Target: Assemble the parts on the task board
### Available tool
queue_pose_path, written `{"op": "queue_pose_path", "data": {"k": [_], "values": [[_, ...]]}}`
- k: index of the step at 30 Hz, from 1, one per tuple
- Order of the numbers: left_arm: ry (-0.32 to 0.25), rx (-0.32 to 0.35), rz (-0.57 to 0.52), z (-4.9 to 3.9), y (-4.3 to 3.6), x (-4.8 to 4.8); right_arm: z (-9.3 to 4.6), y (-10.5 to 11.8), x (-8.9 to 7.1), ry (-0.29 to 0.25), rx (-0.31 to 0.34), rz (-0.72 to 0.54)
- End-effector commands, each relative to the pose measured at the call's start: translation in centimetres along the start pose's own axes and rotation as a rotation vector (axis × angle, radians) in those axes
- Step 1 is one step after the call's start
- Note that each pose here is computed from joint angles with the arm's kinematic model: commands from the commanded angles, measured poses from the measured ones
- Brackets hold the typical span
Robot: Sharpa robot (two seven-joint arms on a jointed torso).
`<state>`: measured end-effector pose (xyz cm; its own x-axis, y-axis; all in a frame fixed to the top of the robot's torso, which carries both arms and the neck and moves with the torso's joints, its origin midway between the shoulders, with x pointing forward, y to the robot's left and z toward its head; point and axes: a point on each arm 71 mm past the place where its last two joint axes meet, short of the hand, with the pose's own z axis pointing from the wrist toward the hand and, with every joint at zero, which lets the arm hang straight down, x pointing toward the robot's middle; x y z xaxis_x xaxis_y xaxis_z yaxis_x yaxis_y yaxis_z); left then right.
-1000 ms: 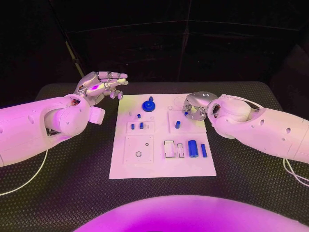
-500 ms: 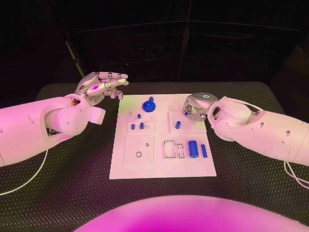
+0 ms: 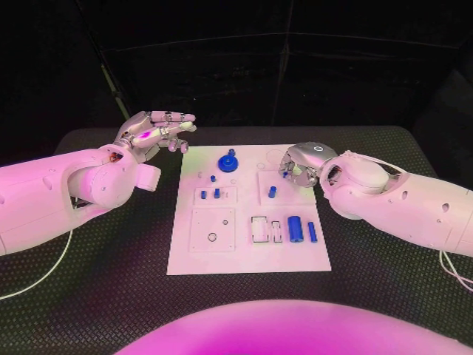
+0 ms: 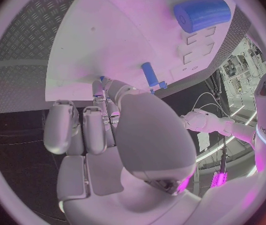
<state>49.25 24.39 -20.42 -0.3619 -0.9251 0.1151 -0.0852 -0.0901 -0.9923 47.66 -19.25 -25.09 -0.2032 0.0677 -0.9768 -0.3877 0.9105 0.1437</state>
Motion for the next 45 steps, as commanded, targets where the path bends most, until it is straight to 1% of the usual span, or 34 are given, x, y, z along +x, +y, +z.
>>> {"op": "queue_pose_path", "data": {"k": [1,9,14,18,24,30,32,36,41,45], "values": [[0.006,0.004,-0.004,0.04,-0.10,0.00,-0.1,0.4,-0.6,-0.052,-0.031,0.025],[0.001,0.003,-0.002,0.01,-0.11,-0.21,-0.8,0.1,-0.9,-0.062,-0.029,0.039],[-0.001,0.003,-0.001,-0.04,-0.11,-0.31,-1.4,0.7,-1.4,-0.077,-0.050,0.061],[0.000,0.004,-0.002,-0.04,-0.11,-0.31,-2.0,2.0,-1.8,-0.087,-0.086,0.084],[0.005,0.005,-0.003,0.02,-0.09,-0.13,-2.9,5.3,-2.6,-0.099,-0.172,0.122],[0.009,0.005,-0.005,0.07,-0.08,0.04,-3.0,8.2,-2.9,-0.096,-0.248,0.162],[0.011,0.006,-0.006,0.09,-0.09,0.11,-2.9,8.9,-2.9,-0.092,-0.266,0.170],[0.017,0.007,-0.008,0.16,-0.09,0.34,-2.5,10.4,-2.5,-0.067,-0.302,0.181],[0.025,0.008,-0.010,0.26,-0.11,0.67,-2.3,11.7,-1.0,0.002,-0.336,0.171],[0.029,0.008,-0.011,0.29,-0.14,0.83,-2.2,12.5,0.0,0.037,-0.358,0.157]]}}
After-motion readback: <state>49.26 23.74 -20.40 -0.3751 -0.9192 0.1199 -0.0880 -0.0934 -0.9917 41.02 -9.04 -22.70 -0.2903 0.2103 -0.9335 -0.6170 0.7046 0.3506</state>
